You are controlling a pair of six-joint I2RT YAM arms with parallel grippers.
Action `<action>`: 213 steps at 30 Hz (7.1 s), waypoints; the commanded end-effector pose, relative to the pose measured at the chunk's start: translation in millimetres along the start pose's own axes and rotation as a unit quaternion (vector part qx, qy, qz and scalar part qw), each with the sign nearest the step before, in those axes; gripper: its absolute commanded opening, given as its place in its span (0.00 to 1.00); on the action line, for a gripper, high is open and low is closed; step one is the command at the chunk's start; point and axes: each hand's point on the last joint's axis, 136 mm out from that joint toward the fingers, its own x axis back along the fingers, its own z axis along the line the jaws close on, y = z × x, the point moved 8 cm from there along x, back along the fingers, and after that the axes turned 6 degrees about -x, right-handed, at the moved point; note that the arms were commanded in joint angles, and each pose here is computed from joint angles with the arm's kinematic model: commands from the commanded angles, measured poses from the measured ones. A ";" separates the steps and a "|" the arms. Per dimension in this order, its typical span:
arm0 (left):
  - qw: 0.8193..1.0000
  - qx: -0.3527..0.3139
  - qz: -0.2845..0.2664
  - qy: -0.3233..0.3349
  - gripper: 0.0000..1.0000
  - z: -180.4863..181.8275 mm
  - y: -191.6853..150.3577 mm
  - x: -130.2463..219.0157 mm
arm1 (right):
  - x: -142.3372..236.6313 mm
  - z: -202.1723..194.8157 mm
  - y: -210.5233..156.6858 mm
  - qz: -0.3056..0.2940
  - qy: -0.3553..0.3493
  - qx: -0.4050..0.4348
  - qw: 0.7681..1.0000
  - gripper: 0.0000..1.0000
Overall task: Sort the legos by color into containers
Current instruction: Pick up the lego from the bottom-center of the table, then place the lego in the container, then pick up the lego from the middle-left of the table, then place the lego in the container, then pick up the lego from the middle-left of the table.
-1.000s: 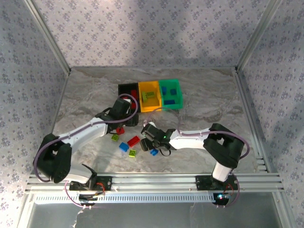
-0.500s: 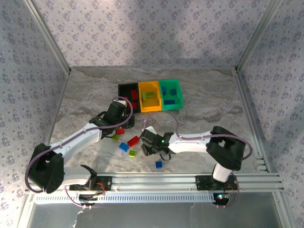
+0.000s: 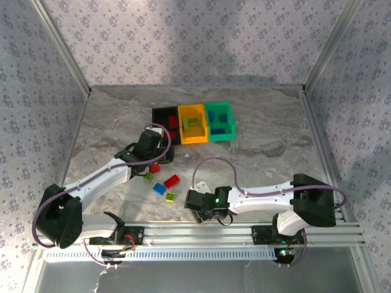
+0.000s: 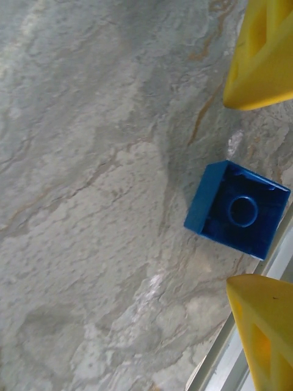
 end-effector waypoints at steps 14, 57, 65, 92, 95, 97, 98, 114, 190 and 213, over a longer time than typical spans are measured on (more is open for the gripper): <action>1.000 0.011 0.003 0.000 0.80 4.2 -10.5 -1.4 | -25.7 12.7 -6.3 0.041 0.004 -0.013 0.999 0.57; 1.000 0.024 0.020 0.004 0.80 19.2 -42.1 38.5 | 7.4 -232.6 318.0 -0.209 0.025 -0.237 0.948 0.30; 0.999 0.030 0.016 0.002 0.80 21.6 -45.3 46.2 | -25.4 -235.3 340.8 -0.177 0.024 -0.226 0.958 0.30; 0.979 -0.120 0.133 -0.092 0.80 -27.8 -52.2 10.6 | 37.4 -196.8 260.1 -0.212 0.010 -0.115 0.970 0.67; 0.974 -0.137 0.148 -0.103 0.80 -36.1 -56.7 5.7 | 43.8 -199.5 238.7 -0.215 0.004 -0.118 0.970 0.67; 0.970 -0.147 0.161 -0.105 0.79 -41.1 -60.3 -0.1 | 41.5 -199.2 220.6 -0.211 0.007 -0.123 0.970 0.67; 0.968 -0.152 0.168 -0.105 0.79 -43.2 -62.0 -2.9 | 41.1 -198.3 215.2 -0.214 0.009 -0.123 0.969 0.67; 0.935 -0.247 0.254 -0.029 0.73 -68.8 -74.4 -37.6 | 8.7 -192.3 171.9 -0.209 -0.005 -0.121 0.970 0.68; 0.998 -0.049 -0.016 0.043 0.77 -3.5 119.1 -22.4 | -1.9 -175.0 158.3 -0.239 0.019 -0.122 0.963 0.68; 0.993 0.074 0.051 0.075 0.76 66.2 -13.3 2.0 | -33.1 8.1 154.1 -0.090 0.198 0.043 0.975 0.75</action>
